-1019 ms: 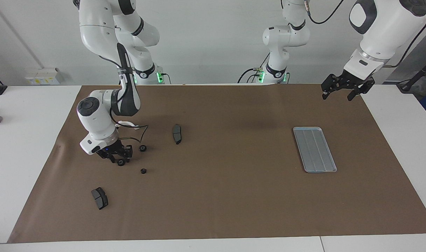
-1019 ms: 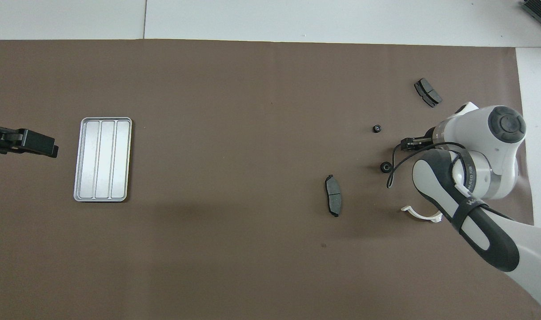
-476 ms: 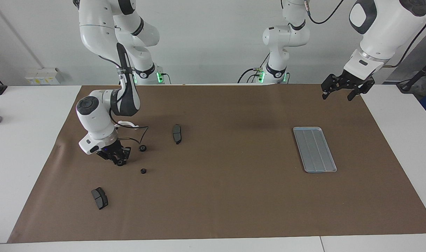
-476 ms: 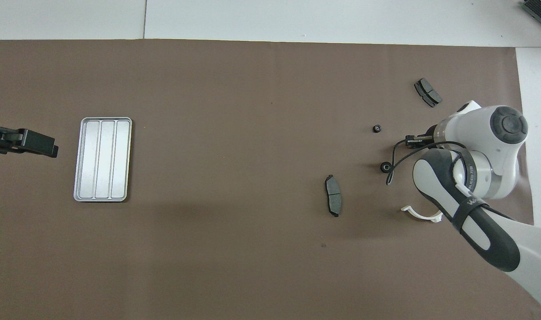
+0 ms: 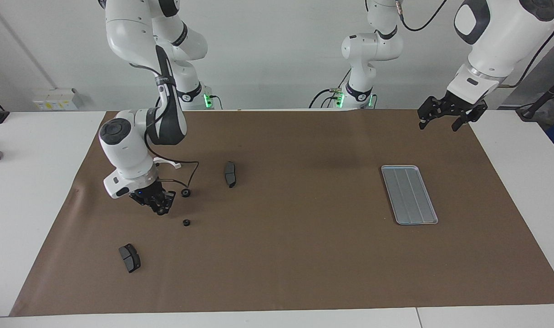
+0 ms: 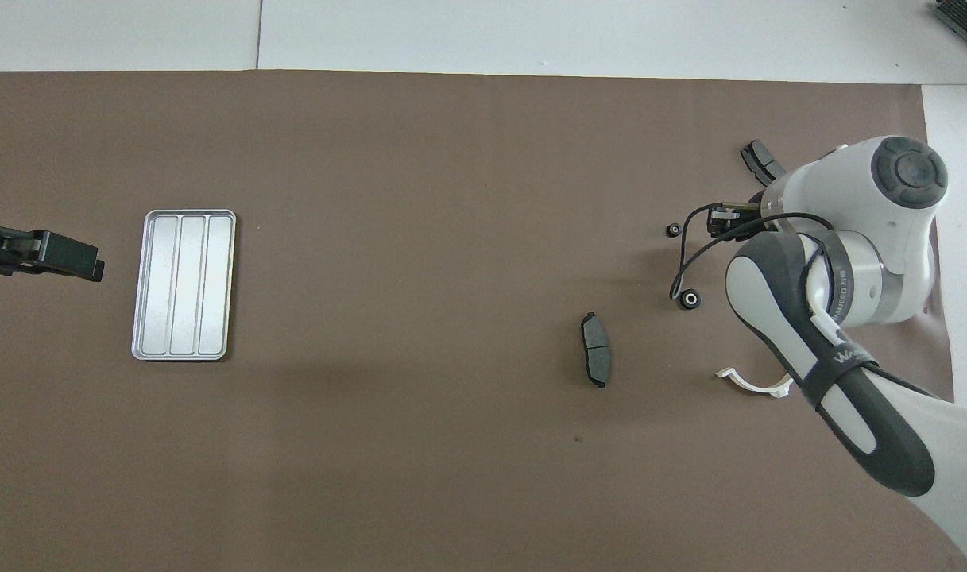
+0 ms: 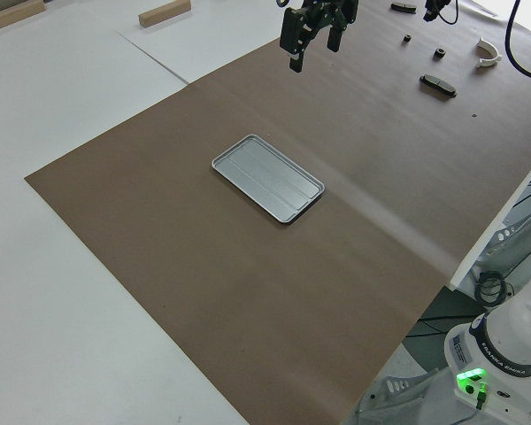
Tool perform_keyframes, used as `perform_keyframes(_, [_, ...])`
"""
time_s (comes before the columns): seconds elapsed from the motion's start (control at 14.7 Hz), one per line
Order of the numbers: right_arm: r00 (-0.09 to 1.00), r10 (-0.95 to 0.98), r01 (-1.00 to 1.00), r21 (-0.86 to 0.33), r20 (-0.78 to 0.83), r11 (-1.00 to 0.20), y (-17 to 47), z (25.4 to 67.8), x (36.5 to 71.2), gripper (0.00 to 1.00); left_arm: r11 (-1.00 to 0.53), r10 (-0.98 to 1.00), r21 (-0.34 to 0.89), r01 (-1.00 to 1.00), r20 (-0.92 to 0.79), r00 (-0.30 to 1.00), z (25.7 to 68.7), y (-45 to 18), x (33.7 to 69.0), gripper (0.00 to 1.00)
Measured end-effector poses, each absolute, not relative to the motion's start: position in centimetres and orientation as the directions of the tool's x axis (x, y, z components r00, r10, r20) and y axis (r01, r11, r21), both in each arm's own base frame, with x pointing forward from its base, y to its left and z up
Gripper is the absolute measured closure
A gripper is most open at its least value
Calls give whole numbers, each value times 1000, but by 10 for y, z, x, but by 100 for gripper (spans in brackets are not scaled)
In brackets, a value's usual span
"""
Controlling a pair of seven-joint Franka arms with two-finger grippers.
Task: Pick bearing gear from pile to tray
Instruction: 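Carry the bearing with the right gripper to the table center and release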
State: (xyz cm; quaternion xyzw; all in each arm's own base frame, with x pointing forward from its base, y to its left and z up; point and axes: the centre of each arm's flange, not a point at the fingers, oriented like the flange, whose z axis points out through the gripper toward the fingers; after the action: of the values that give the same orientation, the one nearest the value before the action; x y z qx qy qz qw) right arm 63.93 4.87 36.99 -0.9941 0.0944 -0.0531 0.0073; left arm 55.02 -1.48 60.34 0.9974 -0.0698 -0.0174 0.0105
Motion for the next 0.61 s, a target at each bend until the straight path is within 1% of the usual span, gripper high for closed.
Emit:
perform_keyframes(0.14, [966,-219,-214,-51,134,-975,106,398,644,65,-990,-139,23,-139,-33,990,603,-15,550,0])
perform_keyframes(0.34, [945,-284,-269,-106,163,-957,196,415,639,65,-990,-139,23,-139,-33,990,603,-15,550,0])
perform_keyframes(0.48, [940,-303,-284,-128,159,-950,249,411,636,65,-990,-139,23,-139,-33,990,603,-15,550,0])
perform_keyframes(0.61, [932,-333,-313,-142,143,-939,304,391,635,65,-990,-139,23,-139,-33,990,603,-15,550,0])
